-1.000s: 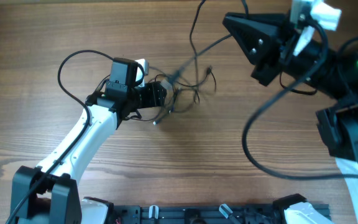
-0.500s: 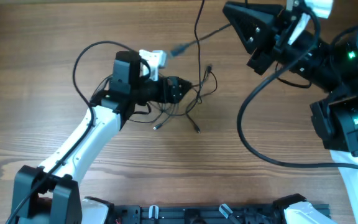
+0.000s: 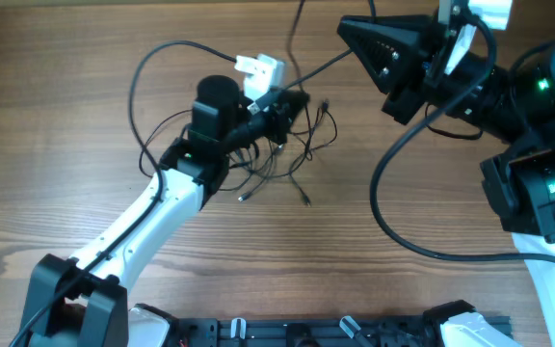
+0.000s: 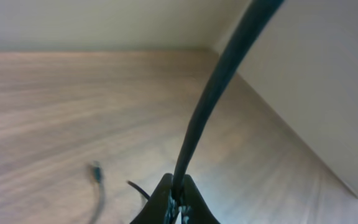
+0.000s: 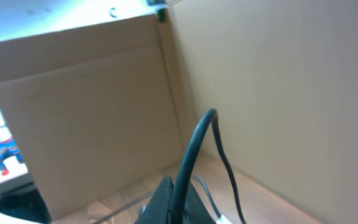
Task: Untangle cables
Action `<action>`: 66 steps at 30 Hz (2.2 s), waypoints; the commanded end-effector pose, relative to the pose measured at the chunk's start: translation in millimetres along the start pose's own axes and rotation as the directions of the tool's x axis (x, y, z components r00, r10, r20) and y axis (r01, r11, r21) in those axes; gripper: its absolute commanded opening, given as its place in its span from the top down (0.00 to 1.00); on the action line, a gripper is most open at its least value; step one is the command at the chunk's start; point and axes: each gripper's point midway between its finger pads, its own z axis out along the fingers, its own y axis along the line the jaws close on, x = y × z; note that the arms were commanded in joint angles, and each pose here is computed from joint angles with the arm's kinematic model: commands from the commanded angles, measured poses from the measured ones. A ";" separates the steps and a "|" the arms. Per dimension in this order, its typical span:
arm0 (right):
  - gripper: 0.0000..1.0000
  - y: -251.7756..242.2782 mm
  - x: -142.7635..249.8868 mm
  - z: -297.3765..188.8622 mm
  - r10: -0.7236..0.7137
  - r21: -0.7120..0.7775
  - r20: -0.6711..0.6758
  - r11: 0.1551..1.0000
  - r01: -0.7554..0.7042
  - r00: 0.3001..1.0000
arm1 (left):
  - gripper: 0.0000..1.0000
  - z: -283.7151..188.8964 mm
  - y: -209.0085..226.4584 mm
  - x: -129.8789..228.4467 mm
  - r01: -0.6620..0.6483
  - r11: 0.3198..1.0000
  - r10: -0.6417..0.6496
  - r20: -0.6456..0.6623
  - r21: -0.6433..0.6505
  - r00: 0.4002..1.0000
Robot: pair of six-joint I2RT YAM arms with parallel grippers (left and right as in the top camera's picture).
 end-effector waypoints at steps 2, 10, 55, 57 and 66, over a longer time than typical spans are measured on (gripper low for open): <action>0.96 -61.6 8.8 -11.2 0.066 0.347 0.022 0.935 -0.069 0.998 | 0.96 -25.1 29.0 -32.8 0.000 0.995 0.009 0.098 -0.096 0.995; 0.96 -129.8 61.5 -53.8 0.168 0.720 -0.088 0.692 -0.054 0.982 | 0.96 -121.1 8.5 -149.7 0.028 0.999 -0.003 0.492 -0.042 0.871; 0.93 -95.3 169.4 -3.8 0.337 0.385 -0.457 0.909 -0.159 0.823 | 0.96 -107.9 -59.0 -143.1 0.194 0.907 -0.330 0.344 0.375 0.879; 0.93 -96.3 170.1 -3.3 0.338 0.386 -0.457 0.909 -0.158 0.823 | 0.96 -95.6 -43.7 -125.0 0.287 0.902 -0.378 0.273 0.322 0.884; 0.84 -77.7 178.8 -1.6 0.370 0.315 -0.495 0.920 -0.234 0.787 | 0.94 -85.6 -37.1 -129.1 0.321 0.872 -0.432 0.273 0.369 0.859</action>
